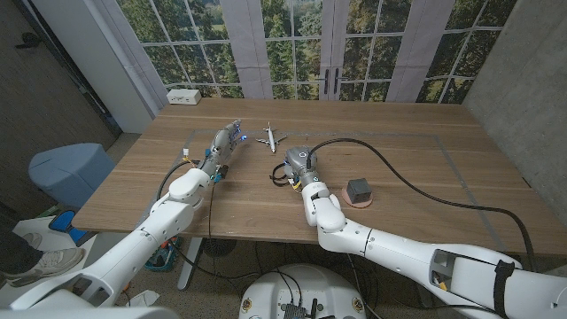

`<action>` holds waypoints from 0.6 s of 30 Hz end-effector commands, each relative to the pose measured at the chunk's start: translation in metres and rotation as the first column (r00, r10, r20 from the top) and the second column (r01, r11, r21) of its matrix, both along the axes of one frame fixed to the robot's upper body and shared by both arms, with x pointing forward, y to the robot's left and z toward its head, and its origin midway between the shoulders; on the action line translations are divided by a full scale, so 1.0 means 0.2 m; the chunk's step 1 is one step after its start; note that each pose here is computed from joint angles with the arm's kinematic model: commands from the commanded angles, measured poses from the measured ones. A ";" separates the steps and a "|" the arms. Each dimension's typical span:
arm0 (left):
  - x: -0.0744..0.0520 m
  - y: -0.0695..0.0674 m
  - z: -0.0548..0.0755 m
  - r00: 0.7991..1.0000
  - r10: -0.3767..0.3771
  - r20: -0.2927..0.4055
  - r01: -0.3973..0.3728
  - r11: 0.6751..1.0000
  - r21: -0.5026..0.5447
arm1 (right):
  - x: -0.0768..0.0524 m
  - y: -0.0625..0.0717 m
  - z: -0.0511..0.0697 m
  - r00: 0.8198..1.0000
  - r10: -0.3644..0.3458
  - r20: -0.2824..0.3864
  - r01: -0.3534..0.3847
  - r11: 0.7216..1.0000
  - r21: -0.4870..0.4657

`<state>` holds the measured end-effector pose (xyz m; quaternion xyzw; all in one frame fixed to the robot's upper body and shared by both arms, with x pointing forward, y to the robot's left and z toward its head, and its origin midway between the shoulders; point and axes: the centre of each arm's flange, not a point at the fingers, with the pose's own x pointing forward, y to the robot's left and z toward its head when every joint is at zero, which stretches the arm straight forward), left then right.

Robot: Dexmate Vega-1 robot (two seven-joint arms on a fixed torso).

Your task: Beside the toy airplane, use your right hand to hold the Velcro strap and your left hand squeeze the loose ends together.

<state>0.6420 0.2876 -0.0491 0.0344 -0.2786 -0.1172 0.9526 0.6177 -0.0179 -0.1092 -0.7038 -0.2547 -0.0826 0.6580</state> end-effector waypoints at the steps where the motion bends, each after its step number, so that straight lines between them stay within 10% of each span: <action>1: 0.01 -0.02 0.00 1.000 -0.003 -0.006 0.003 1.000 0.005 | 0.00 -0.06 0.00 0.992 0.049 0.113 -0.058 0.995 0.077; 18: 0.01 -0.04 0.02 1.000 -0.010 -0.010 0.010 1.000 0.016 | 0.01 -0.18 0.07 0.968 0.034 0.248 -0.090 0.972 0.218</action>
